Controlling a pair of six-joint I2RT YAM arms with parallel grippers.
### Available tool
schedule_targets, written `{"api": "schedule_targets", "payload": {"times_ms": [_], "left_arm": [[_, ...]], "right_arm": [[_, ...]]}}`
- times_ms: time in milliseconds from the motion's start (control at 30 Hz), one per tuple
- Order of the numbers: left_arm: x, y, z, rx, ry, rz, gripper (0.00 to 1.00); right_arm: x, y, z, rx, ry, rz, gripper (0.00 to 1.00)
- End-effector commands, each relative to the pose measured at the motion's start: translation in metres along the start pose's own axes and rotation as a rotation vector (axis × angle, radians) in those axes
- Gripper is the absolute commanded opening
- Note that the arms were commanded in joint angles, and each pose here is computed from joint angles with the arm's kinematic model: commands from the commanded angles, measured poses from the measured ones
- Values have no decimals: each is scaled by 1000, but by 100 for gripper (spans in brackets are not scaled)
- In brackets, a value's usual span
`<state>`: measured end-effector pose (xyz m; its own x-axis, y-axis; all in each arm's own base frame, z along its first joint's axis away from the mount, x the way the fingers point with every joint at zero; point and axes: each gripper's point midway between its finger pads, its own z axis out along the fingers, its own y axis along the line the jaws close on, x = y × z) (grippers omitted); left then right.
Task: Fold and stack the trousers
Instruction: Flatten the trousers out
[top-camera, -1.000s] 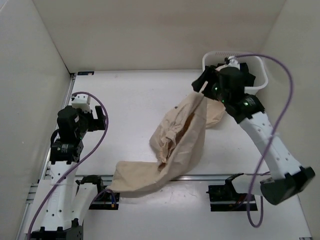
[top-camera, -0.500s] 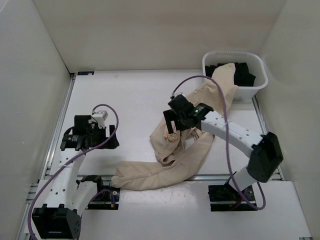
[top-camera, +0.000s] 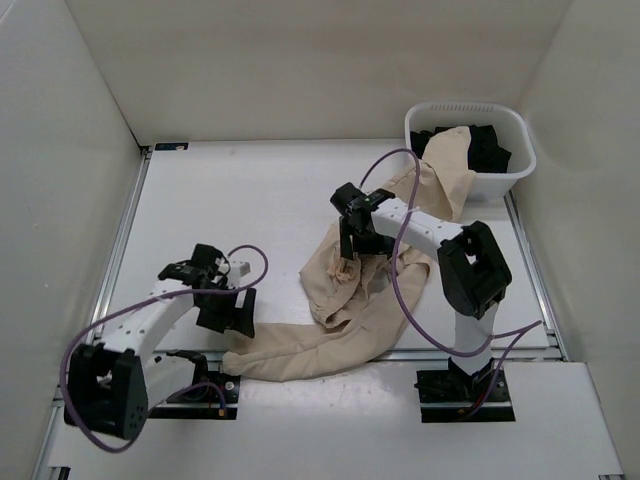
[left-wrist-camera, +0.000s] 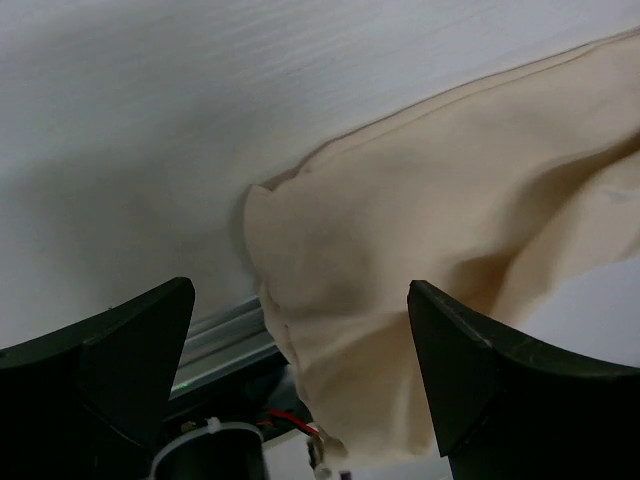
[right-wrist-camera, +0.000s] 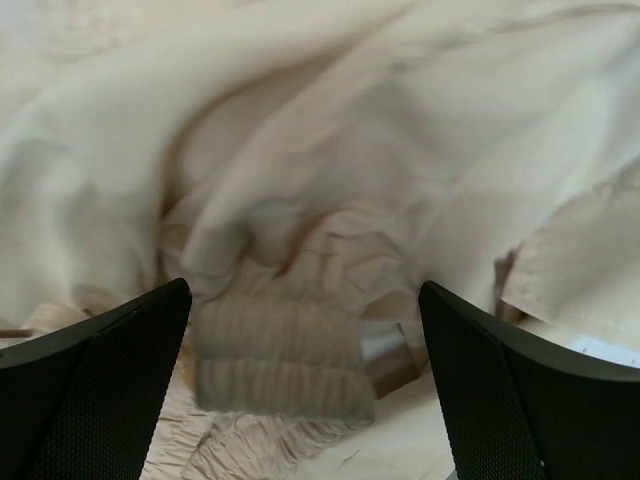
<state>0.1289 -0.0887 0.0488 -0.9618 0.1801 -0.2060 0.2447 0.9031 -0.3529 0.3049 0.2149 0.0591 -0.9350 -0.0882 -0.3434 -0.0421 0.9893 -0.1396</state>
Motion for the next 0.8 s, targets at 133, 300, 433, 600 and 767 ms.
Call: {"api": "schedule_targets", "payload": {"times_ms": [133,300,433,600,767], "left_arm": [[10,44,48,-279,61,202,100],[10,44,56,-265,67,201,48],[4,45,53,-281,46,205,19],[-63,103,12,-551,-225,42,17],[-117,186,-72,-662,-474,-324,17]], "right_arm": [[15,-39,-6,97,14,187,98],[10,-28,0,21,19,224,82],[-3,7,-8,-157,27,194,19],[-60,95,-98,-558,-94,42,0],[-140,168,-307,-996,-483,-99,0]]}}
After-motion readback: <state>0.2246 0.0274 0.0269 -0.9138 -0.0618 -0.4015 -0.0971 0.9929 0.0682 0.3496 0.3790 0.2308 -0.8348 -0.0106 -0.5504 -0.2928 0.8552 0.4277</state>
